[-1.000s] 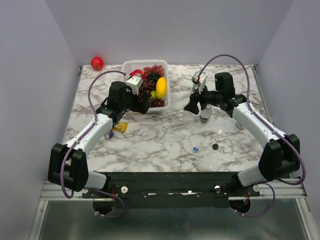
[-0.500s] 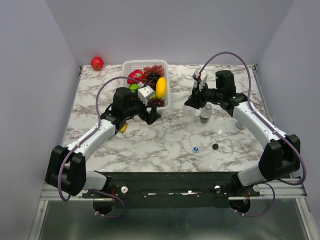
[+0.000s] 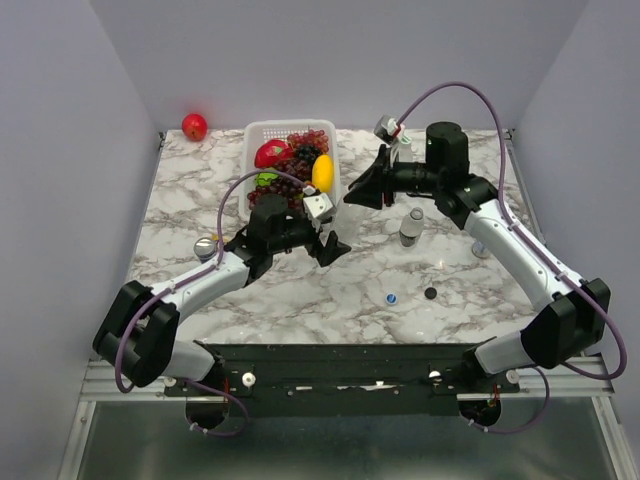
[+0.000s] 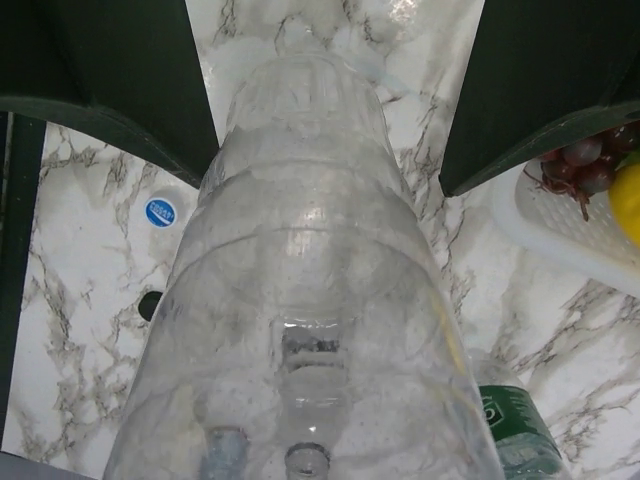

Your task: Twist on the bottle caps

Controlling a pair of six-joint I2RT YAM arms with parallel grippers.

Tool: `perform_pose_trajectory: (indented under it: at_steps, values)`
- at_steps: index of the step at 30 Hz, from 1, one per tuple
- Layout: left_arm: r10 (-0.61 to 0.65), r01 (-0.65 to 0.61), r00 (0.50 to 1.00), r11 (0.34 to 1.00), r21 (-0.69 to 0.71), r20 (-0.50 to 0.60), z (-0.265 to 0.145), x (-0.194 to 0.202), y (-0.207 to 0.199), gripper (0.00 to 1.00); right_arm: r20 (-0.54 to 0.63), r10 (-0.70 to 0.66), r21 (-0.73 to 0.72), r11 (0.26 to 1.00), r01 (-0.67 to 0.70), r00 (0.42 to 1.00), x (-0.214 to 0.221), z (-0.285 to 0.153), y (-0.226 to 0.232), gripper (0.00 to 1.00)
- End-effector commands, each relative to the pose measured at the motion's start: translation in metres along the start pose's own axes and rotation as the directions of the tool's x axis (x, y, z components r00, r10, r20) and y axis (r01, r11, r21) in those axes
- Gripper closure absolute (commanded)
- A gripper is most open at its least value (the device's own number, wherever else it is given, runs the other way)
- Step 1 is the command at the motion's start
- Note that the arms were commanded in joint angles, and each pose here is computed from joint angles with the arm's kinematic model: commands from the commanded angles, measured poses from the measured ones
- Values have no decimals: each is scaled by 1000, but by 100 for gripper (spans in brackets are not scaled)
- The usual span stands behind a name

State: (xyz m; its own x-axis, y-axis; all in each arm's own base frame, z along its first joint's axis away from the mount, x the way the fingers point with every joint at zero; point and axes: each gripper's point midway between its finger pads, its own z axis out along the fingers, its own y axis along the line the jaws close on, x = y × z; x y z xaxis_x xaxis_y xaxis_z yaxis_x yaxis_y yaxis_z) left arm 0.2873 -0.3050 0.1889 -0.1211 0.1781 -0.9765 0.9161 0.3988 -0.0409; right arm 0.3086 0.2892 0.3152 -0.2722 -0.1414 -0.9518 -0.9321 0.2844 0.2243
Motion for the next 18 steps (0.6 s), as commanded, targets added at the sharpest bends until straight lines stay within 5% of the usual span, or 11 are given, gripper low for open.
perform_pose_trajectory:
  at_steps: [1,8,14,18]
  values:
    - [14,-16,997,999,32,70,9,-16,-9,1,44,60,-62,996,-57,997,-8,-2,23,94]
    - [26,-31,999,993,115,44,8,-9,-23,12,53,41,-70,997,-37,998,-12,-5,30,94]
    - [31,-32,999,988,151,7,9,1,-28,6,59,30,-99,995,-24,998,-15,-5,36,94]
    - [47,-48,999,984,170,5,8,2,-31,17,46,32,-115,993,-27,998,-13,-4,37,93]
